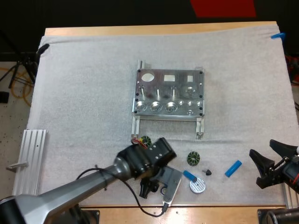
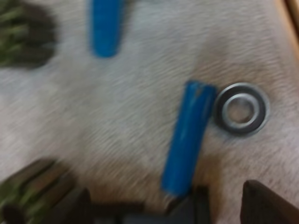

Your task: Load cells from left to right

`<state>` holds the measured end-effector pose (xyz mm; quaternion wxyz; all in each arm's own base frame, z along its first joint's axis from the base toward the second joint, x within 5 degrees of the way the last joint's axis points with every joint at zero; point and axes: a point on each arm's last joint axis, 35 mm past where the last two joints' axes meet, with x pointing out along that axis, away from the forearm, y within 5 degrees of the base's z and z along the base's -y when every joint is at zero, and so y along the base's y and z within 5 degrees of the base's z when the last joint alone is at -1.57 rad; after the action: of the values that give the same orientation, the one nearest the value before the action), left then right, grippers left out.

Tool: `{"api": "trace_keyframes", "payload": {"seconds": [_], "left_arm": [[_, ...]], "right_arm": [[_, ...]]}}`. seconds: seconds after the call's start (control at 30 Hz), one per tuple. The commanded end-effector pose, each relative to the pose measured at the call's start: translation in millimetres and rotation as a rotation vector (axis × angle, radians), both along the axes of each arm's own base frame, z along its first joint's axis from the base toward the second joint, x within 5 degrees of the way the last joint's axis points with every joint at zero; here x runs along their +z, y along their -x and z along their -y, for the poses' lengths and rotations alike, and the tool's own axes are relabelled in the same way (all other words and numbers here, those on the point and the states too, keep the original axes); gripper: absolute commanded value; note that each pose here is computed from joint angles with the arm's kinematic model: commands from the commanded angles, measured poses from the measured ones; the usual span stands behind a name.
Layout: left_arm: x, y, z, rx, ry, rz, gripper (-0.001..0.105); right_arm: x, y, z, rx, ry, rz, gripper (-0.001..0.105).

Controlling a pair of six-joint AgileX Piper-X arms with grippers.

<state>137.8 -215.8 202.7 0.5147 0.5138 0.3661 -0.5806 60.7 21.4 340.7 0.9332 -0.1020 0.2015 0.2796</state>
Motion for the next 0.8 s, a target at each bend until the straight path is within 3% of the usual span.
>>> {"api": "trace_keyframes", "payload": {"seconds": [0.0, 0.5, 0.77], "left_arm": [[-3.4, -0.3, 4.9, -0.013, -0.009, 0.015, 0.065], [-33.1, -7.5, 20.1, -0.023, -0.039, 0.007, 0.065], [-54.2, -9.5, 22.4, -0.018, -0.108, -0.021, 0.065]], "right_arm": [[4.0, 0.8, 0.0, 0.010, -0.003, 0.021, 0.060], [4.0, 0.8, 0.0, 0.010, -0.003, 0.021, 0.060], [4.0, 0.8, 0.0, 0.010, -0.003, 0.021, 0.060]]}}
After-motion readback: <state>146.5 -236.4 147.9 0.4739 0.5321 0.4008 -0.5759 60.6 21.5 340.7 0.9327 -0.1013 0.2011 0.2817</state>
